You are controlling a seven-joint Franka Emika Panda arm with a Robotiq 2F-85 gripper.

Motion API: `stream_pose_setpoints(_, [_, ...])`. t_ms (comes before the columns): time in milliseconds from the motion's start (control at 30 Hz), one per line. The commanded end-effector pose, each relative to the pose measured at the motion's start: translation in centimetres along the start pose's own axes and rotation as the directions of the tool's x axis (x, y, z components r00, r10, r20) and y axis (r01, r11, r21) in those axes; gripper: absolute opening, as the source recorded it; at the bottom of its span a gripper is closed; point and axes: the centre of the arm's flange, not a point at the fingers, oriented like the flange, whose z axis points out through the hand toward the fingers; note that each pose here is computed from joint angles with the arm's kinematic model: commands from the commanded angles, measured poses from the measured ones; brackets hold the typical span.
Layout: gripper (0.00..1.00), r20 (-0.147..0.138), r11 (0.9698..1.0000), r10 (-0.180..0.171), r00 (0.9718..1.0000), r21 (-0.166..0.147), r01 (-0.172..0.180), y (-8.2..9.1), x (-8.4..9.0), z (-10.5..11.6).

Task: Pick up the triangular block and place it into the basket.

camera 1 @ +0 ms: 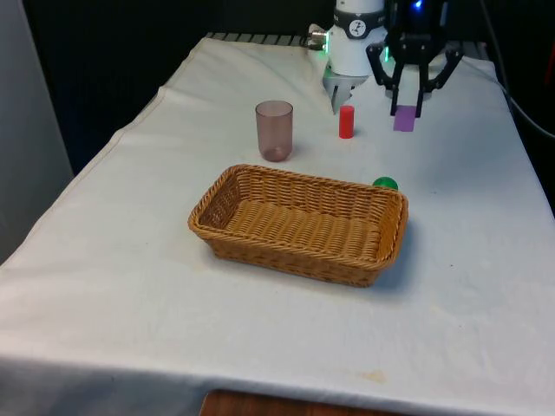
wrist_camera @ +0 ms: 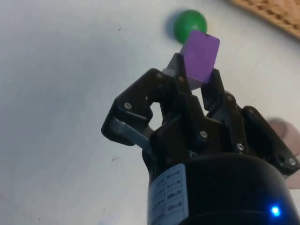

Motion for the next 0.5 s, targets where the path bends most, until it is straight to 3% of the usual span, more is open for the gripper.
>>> stream_pose_setpoints(0, [0.33, 0.002, 1.0000, 0.001, 1.0000, 0.007, -0.001, 0.2, 0.6, 0.3])
stream_pose_setpoints(467, [0.33, -0.016, 0.9998, 0.005, 0.9999, -0.019, -0.006, 2.6, 5.0, 1.6])
